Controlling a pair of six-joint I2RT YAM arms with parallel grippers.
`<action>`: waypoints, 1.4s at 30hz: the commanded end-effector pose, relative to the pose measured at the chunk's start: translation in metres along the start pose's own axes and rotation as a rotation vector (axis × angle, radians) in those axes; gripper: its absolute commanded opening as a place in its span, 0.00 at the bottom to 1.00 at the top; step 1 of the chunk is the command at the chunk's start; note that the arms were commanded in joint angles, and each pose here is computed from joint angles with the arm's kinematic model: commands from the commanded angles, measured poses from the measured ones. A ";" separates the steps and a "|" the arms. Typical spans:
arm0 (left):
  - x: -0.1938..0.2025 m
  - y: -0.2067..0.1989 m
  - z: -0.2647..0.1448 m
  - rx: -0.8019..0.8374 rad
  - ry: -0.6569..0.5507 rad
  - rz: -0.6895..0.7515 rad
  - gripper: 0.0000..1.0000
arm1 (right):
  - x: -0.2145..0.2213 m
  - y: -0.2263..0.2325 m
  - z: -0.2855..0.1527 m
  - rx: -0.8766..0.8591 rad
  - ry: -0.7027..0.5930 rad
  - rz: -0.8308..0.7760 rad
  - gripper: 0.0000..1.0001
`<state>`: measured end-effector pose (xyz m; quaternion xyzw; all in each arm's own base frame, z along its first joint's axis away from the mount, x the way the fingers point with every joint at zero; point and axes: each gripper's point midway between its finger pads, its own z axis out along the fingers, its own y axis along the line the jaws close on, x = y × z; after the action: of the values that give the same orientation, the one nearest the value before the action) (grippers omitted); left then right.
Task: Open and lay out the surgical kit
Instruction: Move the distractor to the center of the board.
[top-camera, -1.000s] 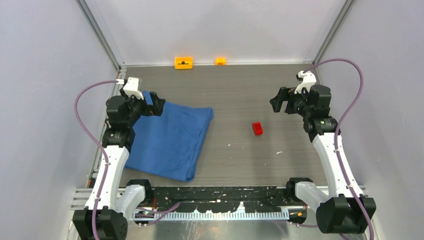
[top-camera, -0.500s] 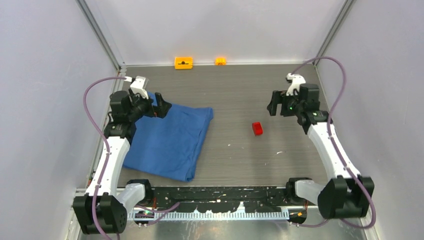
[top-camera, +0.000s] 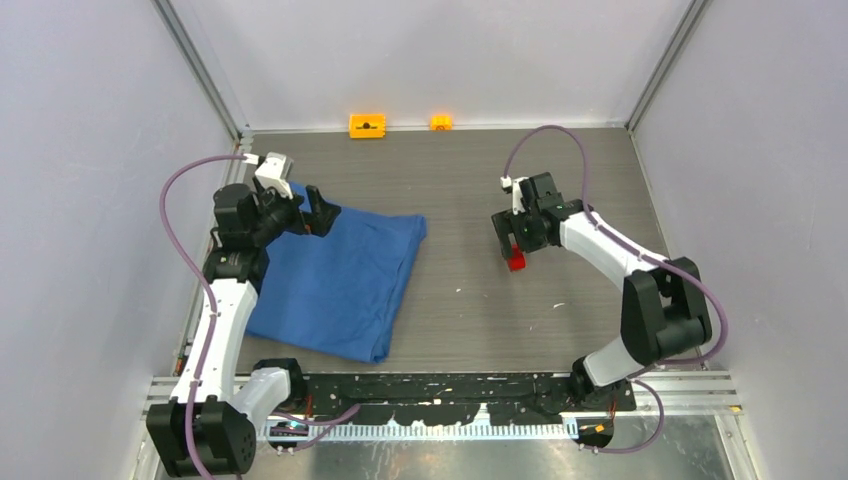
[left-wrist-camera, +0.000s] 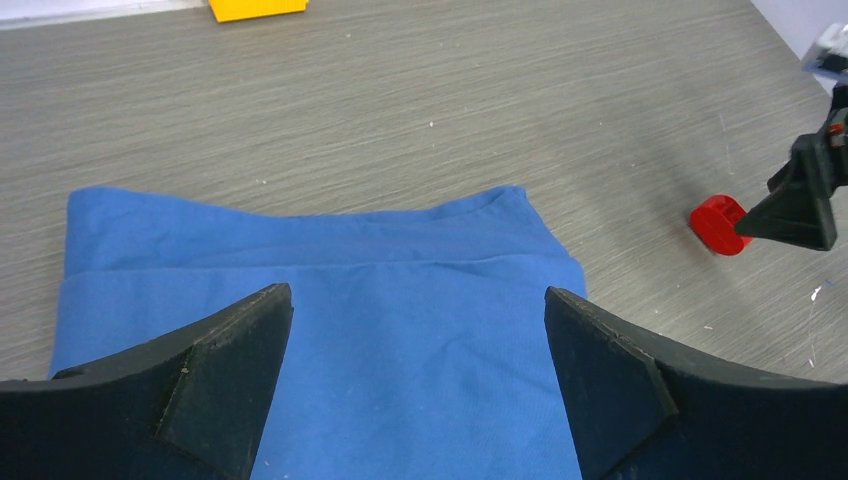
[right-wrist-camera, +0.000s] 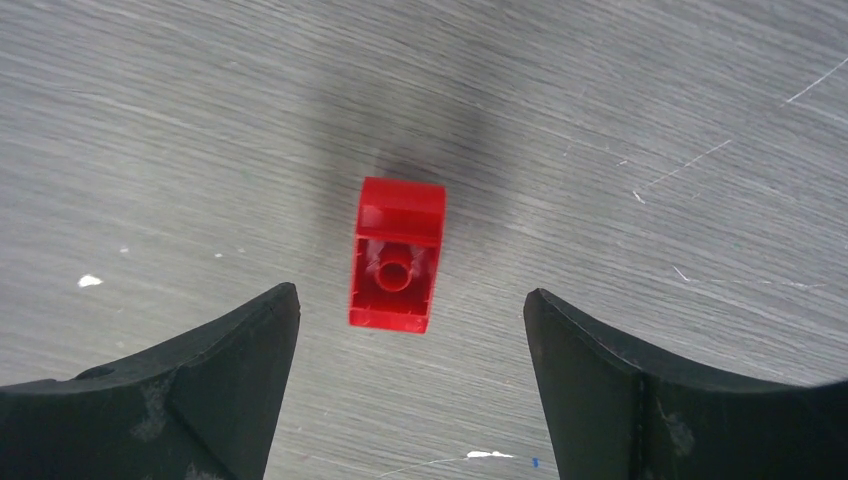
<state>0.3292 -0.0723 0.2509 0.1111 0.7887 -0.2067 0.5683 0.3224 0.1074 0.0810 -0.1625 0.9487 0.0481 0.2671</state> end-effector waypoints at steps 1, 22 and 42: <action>-0.019 -0.002 -0.006 0.001 -0.070 0.047 1.00 | -0.006 -0.015 0.009 0.082 0.028 -0.008 0.85; -0.021 -0.005 -0.006 0.020 -0.079 0.048 1.00 | -0.038 -0.094 0.055 0.147 0.124 0.002 0.26; -0.012 0.006 0.002 -0.010 -0.027 0.026 1.00 | -0.153 -0.238 0.149 0.304 -0.107 0.542 0.26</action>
<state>0.3302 -0.0713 0.2536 0.1118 0.7847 -0.2057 0.5739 0.5882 -0.0420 0.0486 0.0902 0.9417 -0.0181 0.3235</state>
